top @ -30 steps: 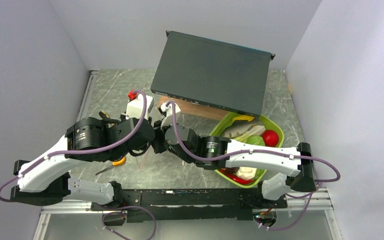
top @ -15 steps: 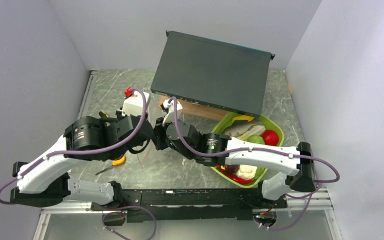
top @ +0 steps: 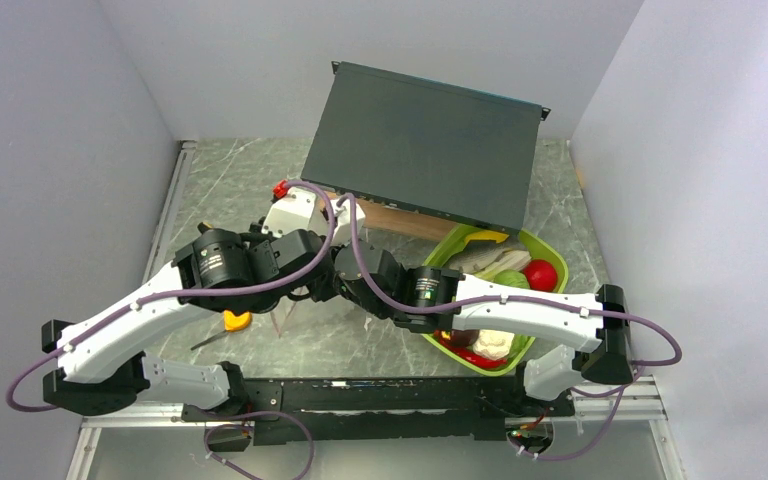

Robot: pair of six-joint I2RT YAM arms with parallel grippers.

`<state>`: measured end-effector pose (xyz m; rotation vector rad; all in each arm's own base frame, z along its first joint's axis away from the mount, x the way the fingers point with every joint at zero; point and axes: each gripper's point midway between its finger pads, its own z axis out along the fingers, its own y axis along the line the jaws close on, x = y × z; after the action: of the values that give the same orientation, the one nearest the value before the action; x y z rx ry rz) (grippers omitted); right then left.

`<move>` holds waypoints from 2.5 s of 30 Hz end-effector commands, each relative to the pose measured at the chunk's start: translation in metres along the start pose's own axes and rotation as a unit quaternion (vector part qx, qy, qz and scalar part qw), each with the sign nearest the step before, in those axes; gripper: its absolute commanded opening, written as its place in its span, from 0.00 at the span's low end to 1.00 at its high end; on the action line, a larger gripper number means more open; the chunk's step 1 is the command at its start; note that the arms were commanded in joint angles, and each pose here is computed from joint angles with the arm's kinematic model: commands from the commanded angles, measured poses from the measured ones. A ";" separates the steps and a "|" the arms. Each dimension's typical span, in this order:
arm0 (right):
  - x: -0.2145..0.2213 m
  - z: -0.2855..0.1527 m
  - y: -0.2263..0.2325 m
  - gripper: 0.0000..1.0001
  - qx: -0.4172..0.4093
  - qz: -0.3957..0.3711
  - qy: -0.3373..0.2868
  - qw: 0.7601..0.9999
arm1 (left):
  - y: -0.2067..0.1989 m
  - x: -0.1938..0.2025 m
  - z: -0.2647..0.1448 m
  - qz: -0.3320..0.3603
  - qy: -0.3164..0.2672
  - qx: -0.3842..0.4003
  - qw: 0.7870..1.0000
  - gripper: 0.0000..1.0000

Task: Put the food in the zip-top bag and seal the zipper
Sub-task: Open the zipper of the food storage bag at the center of the board, then pick up the fake fish from the bin.

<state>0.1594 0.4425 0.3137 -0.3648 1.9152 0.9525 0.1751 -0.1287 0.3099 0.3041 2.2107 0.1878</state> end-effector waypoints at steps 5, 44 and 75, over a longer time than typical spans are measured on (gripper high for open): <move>-0.022 -0.010 0.018 0.00 -0.052 0.036 -0.015 0.998 | 0.004 -0.006 -0.004 0.021 0.002 0.009 1.000 0.00; 0.053 -0.106 -0.158 0.53 0.119 -0.003 0.106 0.987 | -0.079 0.046 0.061 -0.069 0.027 0.181 0.981 0.00; 0.136 -0.168 -0.281 1.00 0.468 0.076 0.149 0.868 | -0.100 0.071 0.068 -0.087 0.053 0.224 0.969 0.00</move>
<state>0.1479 0.1517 0.1192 0.1990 2.4882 -0.0122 0.1713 -0.1943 0.1885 0.3762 2.3606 -0.3485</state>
